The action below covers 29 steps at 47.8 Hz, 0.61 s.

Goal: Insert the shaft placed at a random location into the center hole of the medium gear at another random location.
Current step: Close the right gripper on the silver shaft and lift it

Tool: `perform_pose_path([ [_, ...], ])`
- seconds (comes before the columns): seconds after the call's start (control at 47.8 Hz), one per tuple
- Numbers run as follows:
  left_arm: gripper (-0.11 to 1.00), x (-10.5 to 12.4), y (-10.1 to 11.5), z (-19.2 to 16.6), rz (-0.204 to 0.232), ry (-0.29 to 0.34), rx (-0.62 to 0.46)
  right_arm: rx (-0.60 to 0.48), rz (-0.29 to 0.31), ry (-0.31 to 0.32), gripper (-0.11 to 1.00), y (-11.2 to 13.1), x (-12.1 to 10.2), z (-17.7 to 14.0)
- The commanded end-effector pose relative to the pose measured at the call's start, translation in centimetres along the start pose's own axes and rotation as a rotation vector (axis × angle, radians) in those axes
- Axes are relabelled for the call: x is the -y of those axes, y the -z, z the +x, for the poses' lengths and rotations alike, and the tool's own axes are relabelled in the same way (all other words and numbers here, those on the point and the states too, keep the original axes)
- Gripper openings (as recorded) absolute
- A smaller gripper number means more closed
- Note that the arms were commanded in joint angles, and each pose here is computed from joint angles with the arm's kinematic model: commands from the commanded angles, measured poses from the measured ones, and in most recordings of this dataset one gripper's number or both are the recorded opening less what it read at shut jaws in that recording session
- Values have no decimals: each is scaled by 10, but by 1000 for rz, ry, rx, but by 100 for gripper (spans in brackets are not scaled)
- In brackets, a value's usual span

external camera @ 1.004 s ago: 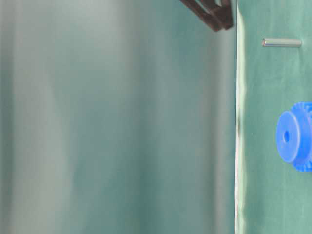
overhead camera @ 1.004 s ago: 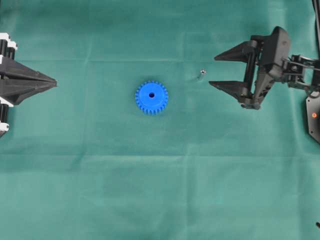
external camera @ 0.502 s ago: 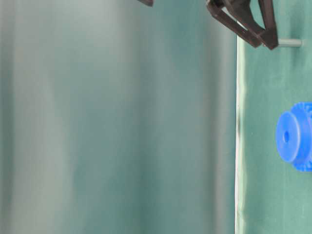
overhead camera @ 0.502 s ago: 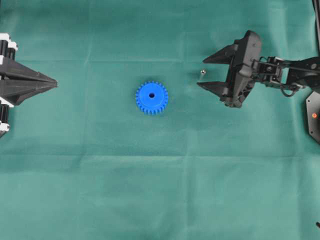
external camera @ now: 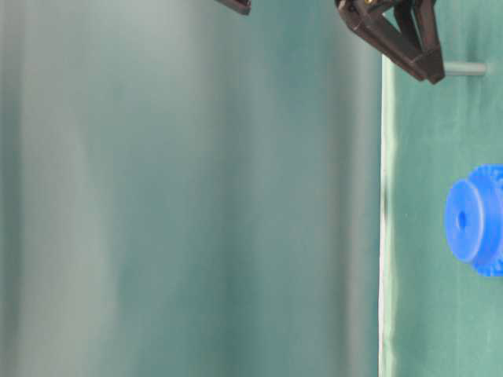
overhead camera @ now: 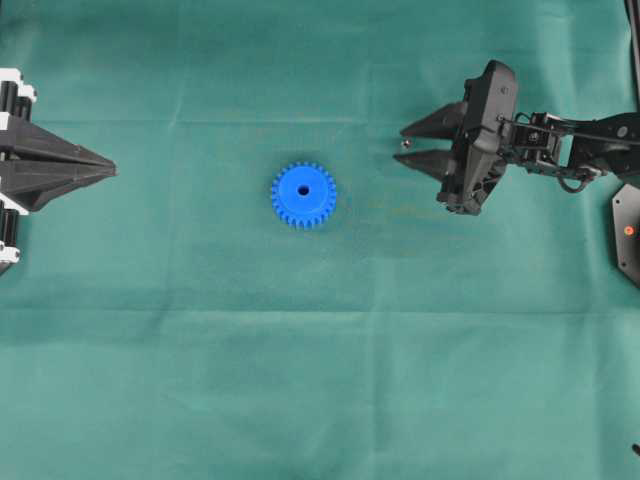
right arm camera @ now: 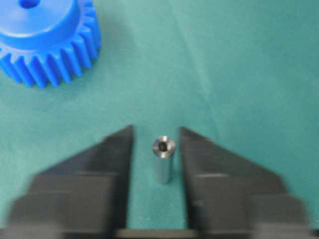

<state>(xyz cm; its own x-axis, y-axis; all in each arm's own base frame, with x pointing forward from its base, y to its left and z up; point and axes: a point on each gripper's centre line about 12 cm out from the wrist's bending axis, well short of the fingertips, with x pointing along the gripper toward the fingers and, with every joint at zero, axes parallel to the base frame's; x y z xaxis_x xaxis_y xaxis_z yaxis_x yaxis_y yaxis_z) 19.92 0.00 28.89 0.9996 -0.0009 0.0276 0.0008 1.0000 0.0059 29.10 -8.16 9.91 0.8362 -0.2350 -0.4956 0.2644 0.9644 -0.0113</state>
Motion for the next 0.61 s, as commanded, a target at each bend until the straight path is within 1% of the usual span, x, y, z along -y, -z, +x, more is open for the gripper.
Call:
perform_pose_path([
  [0.0,0,0,-5,2,0,-1,12,32,-3,3,21,-8,1,1],
  [0.042,0,0,-5,2,0,-1,12,29,-2,4,14,-8,1,1],
  [0.063,0,0,-5,2,0,-1,12,28,-2,4,13,-7,1,1],
  [0.397,0,0,-5,2,0,0,12,31,-2,4,13,-10,1,1],
  [0.586,0,0,-6,2,-2,0,15,23,-2,4,13,-27,1,-8],
])
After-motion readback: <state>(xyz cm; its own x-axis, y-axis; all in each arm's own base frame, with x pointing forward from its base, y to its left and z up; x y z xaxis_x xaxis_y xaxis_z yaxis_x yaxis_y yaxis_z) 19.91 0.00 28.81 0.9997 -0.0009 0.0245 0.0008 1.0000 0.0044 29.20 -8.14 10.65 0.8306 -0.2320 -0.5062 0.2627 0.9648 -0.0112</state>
